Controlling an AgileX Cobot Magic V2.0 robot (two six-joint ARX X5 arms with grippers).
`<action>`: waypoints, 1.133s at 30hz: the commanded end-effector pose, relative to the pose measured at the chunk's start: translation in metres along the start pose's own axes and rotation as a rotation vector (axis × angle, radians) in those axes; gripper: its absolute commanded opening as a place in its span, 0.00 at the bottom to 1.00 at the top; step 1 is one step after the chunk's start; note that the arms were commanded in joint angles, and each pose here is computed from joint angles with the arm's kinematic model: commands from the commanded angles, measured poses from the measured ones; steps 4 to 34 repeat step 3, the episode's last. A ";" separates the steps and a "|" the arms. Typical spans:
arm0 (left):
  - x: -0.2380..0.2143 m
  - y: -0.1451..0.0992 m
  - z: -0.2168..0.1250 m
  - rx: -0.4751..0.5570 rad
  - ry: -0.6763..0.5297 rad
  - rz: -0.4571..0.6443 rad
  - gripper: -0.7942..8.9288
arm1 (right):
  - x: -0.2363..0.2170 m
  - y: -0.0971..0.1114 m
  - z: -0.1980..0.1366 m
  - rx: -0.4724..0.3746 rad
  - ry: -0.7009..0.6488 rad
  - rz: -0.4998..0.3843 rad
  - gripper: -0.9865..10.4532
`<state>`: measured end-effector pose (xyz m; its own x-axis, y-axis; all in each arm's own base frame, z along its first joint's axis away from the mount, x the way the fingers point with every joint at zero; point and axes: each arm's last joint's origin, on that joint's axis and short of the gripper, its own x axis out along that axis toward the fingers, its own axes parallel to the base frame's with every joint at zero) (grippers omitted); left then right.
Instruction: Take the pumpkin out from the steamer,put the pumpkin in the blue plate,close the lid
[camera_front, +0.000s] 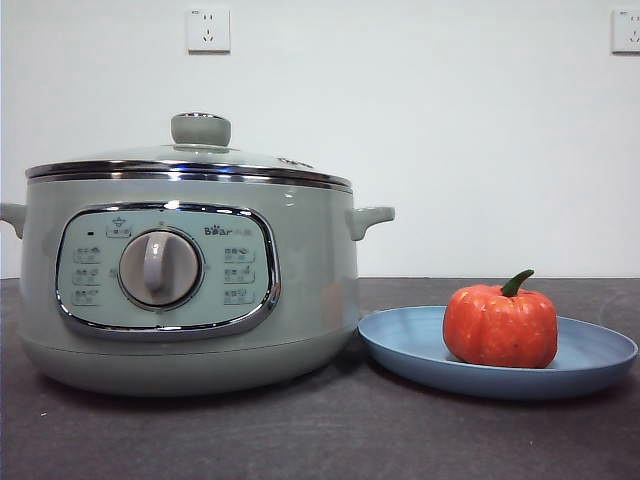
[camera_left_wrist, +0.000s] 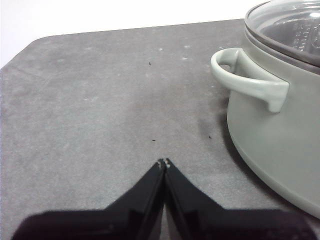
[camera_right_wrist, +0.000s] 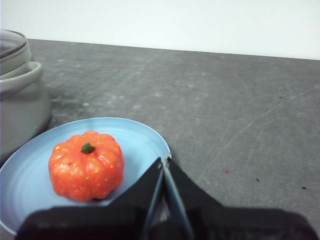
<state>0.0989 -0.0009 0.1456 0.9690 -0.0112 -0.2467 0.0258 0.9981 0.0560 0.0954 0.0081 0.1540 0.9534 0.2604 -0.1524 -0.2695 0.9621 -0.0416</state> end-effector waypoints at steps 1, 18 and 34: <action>0.001 0.000 -0.005 -0.011 0.013 0.002 0.08 | 0.001 0.000 -0.005 0.013 0.014 0.003 0.09; 0.001 0.000 -0.005 -0.011 0.012 0.002 0.08 | 0.001 0.000 -0.005 0.013 0.014 0.003 0.09; 0.001 0.000 -0.005 -0.011 0.012 0.002 0.08 | 0.001 0.000 -0.005 0.013 0.014 0.003 0.09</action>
